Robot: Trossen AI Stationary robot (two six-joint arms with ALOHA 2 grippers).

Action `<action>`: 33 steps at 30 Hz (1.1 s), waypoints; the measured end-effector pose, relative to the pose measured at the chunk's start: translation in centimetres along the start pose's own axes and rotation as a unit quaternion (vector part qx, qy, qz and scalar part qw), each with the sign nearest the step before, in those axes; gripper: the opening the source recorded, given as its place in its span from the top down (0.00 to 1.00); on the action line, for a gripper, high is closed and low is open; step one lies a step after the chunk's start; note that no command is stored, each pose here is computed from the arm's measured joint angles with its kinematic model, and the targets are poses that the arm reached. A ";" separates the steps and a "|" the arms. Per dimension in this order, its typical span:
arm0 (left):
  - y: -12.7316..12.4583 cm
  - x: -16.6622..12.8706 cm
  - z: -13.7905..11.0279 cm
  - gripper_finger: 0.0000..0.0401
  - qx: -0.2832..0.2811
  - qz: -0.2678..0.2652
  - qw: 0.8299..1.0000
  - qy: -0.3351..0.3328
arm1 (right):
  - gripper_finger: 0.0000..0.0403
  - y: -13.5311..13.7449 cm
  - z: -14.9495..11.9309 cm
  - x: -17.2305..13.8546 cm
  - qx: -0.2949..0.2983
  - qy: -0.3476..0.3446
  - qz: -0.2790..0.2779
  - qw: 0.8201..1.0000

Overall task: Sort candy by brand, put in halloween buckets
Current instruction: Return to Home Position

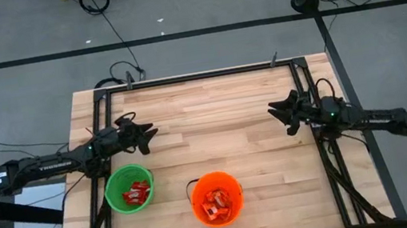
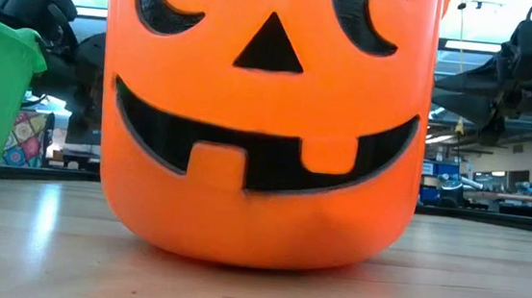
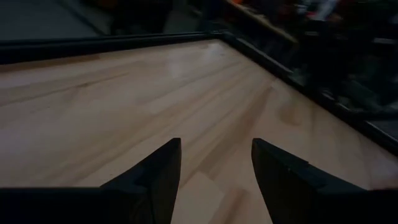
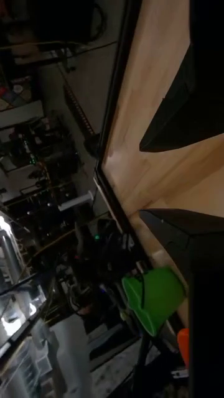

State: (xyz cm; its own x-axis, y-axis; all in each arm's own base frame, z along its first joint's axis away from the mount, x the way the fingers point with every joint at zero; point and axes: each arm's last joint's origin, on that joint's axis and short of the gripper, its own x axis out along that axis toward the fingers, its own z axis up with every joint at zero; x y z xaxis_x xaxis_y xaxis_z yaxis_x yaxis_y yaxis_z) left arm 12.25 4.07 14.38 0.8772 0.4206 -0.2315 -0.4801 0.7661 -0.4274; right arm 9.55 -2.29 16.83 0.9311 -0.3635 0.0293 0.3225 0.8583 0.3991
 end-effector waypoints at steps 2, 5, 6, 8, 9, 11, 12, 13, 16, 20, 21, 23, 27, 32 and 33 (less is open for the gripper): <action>-0.2 0.0 0.1 0.50 0.008 -0.027 1.000 0.003 | 0.58 0.2 -0.1 0.0 -0.008 0.001 -0.003 1.000; -0.5 0.0 0.2 0.50 0.018 -0.062 0.998 0.007 | 0.58 0.3 -0.2 0.0 -0.012 0.004 -0.005 1.000; -0.6 0.0 0.3 0.50 0.020 -0.077 0.997 0.009 | 0.58 0.3 -0.3 0.1 -0.012 0.007 -0.003 1.000; -0.7 -0.1 0.2 0.50 0.022 -0.093 0.995 0.017 | 0.58 0.4 -0.3 0.1 -0.011 0.012 0.001 1.000; -0.7 -0.1 0.1 0.50 0.023 -0.092 0.995 0.022 | 0.58 0.4 -0.4 0.1 -0.010 0.016 0.002 1.000; -0.5 -0.1 -0.1 0.50 0.023 -0.084 0.996 0.033 | 0.58 0.4 -0.5 0.2 -0.011 0.022 0.004 1.000; -0.5 -0.1 -0.2 0.50 0.022 -0.079 0.996 0.036 | 0.58 0.4 -0.6 0.2 -0.012 0.024 0.004 1.000; -0.5 -0.1 -0.3 0.50 0.022 -0.072 0.997 0.035 | 0.58 0.4 -0.6 0.2 -0.012 0.027 0.003 1.000; -0.8 -0.1 -0.2 0.50 0.009 -0.059 0.998 0.018 | 0.58 0.4 -0.7 0.3 -0.013 0.032 0.000 0.999; -1.8 -0.3 -0.4 0.50 0.030 -0.095 0.995 0.016 | 0.58 0.4 -0.8 0.3 -0.011 0.034 -0.001 0.999; -2.0 -0.4 -0.5 0.50 0.036 -0.099 0.994 0.017 | 0.58 0.4 -0.8 0.3 -0.011 0.034 0.000 0.999; -2.2 -0.5 -0.6 0.50 0.049 -0.092 0.994 0.011 | 0.58 0.4 -0.8 0.3 -0.011 0.035 0.001 0.999; -2.8 -0.8 -0.4 0.50 0.074 -0.086 0.993 -0.022 | 0.58 0.4 -0.8 0.3 -0.011 0.036 0.002 0.999; -3.4 -1.3 -0.1 0.50 0.088 -0.115 0.988 -0.046 | 0.58 0.4 -0.8 0.3 -0.013 0.036 0.002 0.999; -3.4 -1.5 -0.1 0.50 0.088 -0.120 0.988 -0.044 | 0.58 0.4 -0.8 0.3 -0.013 0.036 0.002 0.999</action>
State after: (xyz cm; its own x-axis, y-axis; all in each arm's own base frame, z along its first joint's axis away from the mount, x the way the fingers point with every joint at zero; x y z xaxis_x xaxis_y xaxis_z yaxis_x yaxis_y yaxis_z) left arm 12.61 0.77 16.12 0.9658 0.2517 -0.0616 -0.2584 0.9181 -0.3004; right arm 10.10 -1.74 16.32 0.9422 -0.3332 -0.0347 0.3213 0.8695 0.3752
